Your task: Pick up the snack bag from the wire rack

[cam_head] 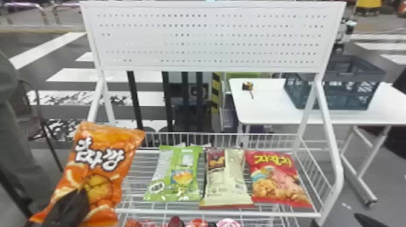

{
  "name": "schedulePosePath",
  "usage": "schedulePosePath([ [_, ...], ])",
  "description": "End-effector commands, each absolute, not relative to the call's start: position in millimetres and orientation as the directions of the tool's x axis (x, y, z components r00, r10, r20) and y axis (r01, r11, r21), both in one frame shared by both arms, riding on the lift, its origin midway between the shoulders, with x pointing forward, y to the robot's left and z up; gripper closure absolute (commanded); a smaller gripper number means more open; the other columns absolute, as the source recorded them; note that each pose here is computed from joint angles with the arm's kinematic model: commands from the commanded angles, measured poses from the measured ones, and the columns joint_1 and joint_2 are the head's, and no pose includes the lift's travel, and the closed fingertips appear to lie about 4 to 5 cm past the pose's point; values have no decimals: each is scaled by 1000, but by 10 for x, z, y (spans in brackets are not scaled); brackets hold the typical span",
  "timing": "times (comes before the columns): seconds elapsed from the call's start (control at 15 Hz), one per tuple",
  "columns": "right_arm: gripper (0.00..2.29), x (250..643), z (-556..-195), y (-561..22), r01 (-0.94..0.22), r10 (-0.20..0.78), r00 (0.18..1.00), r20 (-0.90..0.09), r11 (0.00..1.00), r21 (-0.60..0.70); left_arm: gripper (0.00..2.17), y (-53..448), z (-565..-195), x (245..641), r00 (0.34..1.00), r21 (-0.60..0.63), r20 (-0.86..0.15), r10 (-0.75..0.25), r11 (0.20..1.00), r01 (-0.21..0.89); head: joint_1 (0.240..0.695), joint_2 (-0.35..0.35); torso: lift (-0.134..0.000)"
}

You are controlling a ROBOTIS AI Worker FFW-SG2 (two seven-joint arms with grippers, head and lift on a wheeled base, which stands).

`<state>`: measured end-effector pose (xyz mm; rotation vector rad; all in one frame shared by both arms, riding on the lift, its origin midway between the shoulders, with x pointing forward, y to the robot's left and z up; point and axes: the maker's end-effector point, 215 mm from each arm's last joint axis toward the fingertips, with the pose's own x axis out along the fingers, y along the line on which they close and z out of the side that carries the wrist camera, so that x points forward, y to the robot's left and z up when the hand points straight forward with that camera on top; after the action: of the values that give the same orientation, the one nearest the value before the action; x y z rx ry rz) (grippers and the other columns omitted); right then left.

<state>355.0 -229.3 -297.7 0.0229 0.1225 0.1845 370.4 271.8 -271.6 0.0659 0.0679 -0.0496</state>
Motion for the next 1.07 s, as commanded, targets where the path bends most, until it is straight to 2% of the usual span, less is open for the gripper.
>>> schedulePosePath([
  [0.0, 97, 3550, -2970, -2292, -181, 184, 976, -118, 983, 34, 1926, 2716, -2715, 3699, 996, 64, -70, -48, 997, 52, 499, 0, 0],
  [0.6, 97, 3578, -3031, -2298, -177, 182, 976, -121, 983, 48, 1926, 2712, -2709, 3692, 996, 64, -70, -48, 997, 53, 499, 0, 0],
  [0.87, 97, 4151, -3464, -2221, -165, 169, 979, -116, 985, 43, 1926, 2668, -2715, 3692, 996, 56, -68, -54, 997, 58, 499, 0, 0],
  [1.0, 97, 4453, -3559, -2075, -188, 190, 975, -114, 982, 26, 1926, 2651, -2725, 3698, 996, 55, -70, -56, 997, 60, 499, 0, 0],
])
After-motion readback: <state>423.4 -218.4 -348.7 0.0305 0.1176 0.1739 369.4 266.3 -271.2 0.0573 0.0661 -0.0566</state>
